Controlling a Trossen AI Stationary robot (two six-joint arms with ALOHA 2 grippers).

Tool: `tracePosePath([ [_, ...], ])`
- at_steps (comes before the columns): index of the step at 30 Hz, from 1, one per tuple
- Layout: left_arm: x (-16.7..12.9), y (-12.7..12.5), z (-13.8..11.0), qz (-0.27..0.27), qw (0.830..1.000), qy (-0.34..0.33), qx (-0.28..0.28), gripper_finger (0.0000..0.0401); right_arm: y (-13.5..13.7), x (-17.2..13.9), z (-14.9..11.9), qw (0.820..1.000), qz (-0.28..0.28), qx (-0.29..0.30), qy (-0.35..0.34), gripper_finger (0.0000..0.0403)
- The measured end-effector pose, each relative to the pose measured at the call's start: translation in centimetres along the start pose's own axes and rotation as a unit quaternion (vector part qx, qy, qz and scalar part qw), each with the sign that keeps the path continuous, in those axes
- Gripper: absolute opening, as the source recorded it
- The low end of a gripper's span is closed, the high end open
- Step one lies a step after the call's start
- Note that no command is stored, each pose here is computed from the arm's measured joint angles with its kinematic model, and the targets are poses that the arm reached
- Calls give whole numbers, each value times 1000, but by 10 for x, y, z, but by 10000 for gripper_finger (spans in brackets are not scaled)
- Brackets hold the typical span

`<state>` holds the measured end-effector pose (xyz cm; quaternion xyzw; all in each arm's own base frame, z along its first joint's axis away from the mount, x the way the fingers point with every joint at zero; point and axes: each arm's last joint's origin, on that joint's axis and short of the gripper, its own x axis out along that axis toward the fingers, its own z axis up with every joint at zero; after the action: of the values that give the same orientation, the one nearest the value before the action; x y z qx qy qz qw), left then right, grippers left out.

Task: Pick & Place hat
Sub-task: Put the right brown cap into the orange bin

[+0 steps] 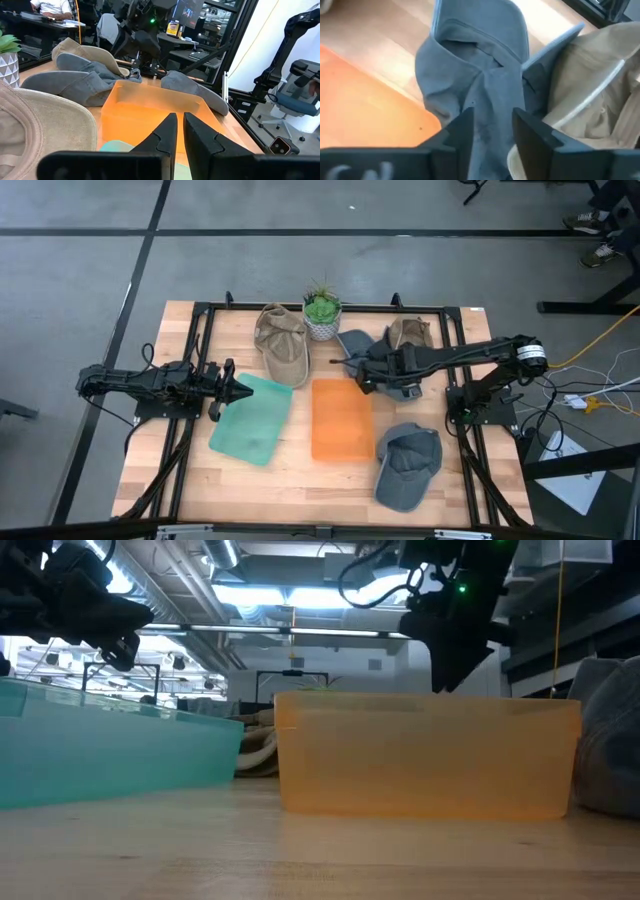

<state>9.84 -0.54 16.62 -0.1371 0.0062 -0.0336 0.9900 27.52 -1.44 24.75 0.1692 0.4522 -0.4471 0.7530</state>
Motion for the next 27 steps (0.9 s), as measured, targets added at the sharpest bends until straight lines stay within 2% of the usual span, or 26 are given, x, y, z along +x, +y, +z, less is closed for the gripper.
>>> tracePosePath([
  [4,0,0,0,0,1000,0,0,29,-4,0,-2,1000,-20,-6,11,187],
  [7,0,0,0,0,1000,0,0,28,-9,1,-4,999,-40,11,24,204],
  [15,0,0,0,0,1000,0,0,25,-22,-2,-12,991,-111,61,36,199],
  [27,0,0,0,0,1000,0,0,27,-18,5,-12,988,-116,105,1,197],
])
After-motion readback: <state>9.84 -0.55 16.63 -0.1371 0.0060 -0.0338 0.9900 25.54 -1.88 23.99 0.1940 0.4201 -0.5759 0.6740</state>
